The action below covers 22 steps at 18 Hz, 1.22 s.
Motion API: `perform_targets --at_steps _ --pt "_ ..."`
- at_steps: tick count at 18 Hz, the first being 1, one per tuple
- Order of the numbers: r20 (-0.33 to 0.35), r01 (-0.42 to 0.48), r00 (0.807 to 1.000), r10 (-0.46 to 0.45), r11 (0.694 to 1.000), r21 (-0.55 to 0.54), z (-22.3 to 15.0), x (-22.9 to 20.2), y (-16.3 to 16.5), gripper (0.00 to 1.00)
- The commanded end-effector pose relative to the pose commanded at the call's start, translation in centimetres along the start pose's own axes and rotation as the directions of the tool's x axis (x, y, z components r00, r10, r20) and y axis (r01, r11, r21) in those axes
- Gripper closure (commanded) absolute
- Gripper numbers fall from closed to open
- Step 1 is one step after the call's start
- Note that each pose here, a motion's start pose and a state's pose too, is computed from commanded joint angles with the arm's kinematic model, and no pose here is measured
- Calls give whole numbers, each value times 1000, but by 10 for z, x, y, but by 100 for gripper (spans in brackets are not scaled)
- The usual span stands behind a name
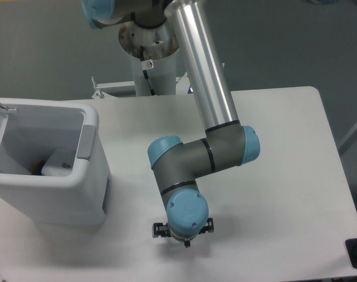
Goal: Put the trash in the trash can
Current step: 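Lower the gripper onto the bottle's cap end and close it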
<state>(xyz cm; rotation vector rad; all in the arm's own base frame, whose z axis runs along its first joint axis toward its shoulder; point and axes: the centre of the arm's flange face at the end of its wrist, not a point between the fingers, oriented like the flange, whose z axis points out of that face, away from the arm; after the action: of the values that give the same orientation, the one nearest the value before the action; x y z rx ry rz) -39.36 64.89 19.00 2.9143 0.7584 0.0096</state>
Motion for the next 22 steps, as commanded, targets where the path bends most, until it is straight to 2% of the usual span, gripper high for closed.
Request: perform_targets --at_steps 7,11,14,18,22 --pt "12 23 1000 -23 1000 -8 5 2 -1 43" --pt "14 37 999 -37 999 4 3 2 -2 65" --pt "13 33 999 -33 999 8 0 6 -1 77" --pt "12 33 999 -33 999 11 -2 6 -1 87" --pt "4 33 999 -33 999 15 -5 7 -1 90"
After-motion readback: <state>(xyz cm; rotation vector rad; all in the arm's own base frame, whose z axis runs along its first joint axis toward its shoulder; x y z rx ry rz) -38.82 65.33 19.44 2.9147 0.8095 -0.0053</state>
